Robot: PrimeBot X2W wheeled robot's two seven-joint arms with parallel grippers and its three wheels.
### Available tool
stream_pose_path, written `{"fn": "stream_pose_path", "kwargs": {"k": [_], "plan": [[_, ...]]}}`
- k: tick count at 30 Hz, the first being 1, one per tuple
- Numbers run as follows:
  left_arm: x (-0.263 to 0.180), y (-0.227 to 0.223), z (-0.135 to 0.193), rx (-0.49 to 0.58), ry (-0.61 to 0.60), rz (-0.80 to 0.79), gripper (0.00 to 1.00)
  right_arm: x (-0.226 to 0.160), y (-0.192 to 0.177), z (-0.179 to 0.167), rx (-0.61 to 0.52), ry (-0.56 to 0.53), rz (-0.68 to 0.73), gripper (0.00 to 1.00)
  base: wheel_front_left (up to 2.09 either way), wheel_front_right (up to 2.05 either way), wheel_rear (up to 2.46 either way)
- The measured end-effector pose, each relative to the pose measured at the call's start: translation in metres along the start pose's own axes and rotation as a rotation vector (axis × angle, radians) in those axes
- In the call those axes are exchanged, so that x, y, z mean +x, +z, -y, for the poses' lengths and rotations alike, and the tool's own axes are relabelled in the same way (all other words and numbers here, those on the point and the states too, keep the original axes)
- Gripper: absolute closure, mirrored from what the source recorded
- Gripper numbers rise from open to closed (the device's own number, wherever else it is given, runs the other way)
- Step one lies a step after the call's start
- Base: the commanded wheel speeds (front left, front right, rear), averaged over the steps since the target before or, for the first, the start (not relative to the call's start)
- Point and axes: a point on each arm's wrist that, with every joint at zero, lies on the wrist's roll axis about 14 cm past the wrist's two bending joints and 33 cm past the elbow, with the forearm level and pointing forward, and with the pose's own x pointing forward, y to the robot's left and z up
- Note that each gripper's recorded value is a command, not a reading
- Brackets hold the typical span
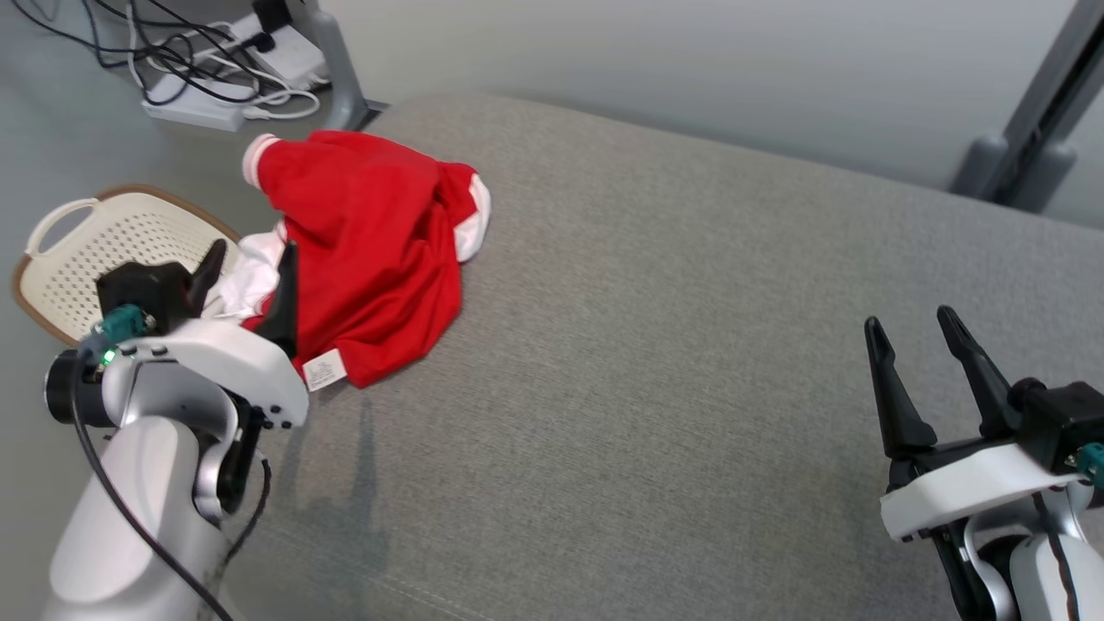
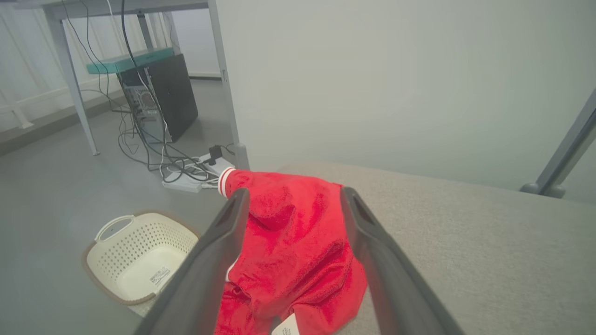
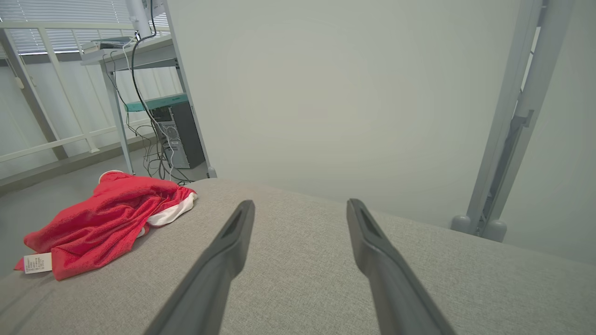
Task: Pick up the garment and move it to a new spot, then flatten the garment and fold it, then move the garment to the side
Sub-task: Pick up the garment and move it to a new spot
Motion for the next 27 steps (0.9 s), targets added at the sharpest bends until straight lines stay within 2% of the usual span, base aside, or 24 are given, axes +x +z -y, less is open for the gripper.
{"fn": "stream_pose_path", "kwargs": {"k": [4,15,20,21,22,23,27], "plan": [[0.035,-0.041,0.008,0.002,-0.030,-0.197,0.00,0.005,-0.005,0.021,0.001,-0.032,-0.006,0.00,0.00,0.00,0.00],[0.077,-0.135,0.012,0.001,-0.012,-0.526,0.00,0.005,-0.037,0.074,0.013,-0.131,-0.060,0.00,0.00,0.00,0.00],[0.085,-0.167,0.011,0.037,0.005,-0.612,0.00,-0.002,-0.054,0.094,0.018,-0.176,-0.096,0.00,0.00,0.00,0.00],[0.087,-0.170,0.010,0.039,0.011,-0.620,0.04,-0.002,-0.057,0.097,0.019,-0.182,-0.101,0.00,0.00,0.00,0.00],[0.089,-0.172,0.011,0.040,0.015,-0.622,0.68,-0.003,-0.059,0.099,0.020,-0.188,-0.105,0.00,0.00,0.00,0.00],[0.090,-0.174,0.010,0.041,0.020,-0.623,1.00,-0.004,-0.060,0.101,0.022,-0.192,-0.108,0.00,0.00,0.00,0.00],[0.098,-0.163,0.004,0.045,0.045,-0.551,1.00,-0.002,-0.059,0.102,0.022,-0.193,-0.102,0.00,0.00,0.00,0.00]]}}
